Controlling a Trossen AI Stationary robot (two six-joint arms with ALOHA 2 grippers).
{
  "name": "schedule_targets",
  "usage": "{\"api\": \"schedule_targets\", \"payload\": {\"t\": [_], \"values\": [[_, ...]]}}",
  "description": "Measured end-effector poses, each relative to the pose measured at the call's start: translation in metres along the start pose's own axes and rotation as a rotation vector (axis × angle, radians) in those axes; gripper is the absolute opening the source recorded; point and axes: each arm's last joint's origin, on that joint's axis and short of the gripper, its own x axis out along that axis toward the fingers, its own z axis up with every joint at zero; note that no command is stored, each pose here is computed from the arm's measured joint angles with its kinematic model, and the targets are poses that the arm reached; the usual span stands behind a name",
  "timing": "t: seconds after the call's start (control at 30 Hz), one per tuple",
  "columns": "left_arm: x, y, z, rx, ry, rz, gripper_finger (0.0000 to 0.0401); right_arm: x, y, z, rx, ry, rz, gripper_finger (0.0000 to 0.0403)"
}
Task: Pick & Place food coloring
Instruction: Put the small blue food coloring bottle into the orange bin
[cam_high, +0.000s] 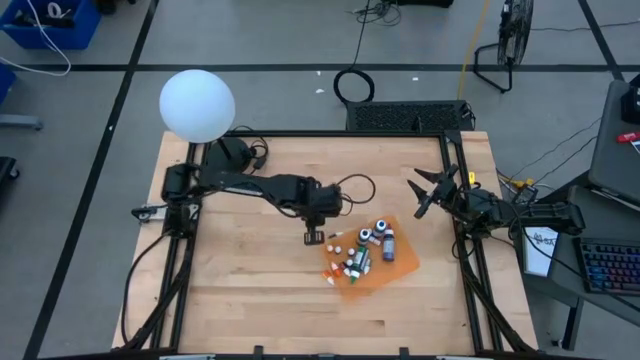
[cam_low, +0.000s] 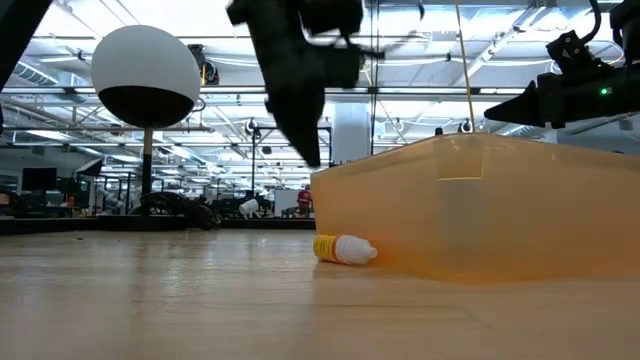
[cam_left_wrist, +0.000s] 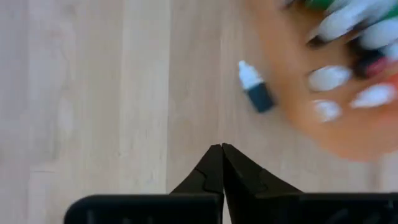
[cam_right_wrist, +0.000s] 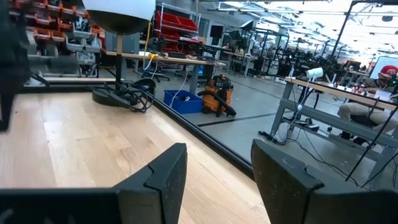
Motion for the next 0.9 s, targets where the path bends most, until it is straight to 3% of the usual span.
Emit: {"api": "schedule_targets", "payload": {"t": [0.13, 0.27, 0.5, 0.73, 0.9], "values": [[-0.027, -0.003, 0.002, -0.006, -0.076, -0.013, 0.001, 0.0, 0.0, 0.0, 0.0, 0.0, 0.0, 0.0167], [-0.033, -0.008, 0.003, -0.003, -0.099, -0.042, 0.0014, 0.0, 0.0, 0.0, 0.0, 0.0, 0.0, 0.0167], [0.006, -0.011, 0.01, 0.009, -0.083, -0.128, 0.0027, 0.0, 0.0, 0.0, 0.0, 0.0, 0.0, 0.0167], [0.059, -0.014, 0.007, 0.02, -0.004, -0.121, 0.0135, 0.0, 0.0, 0.0, 0.0, 0.0, 0.0, 0.0167], [0.075, -0.014, 0.006, 0.006, 0.004, -0.121, 0.0205, 0.0, 0.0, 0.0, 0.0, 0.0, 0.0, 0.0167]]}}
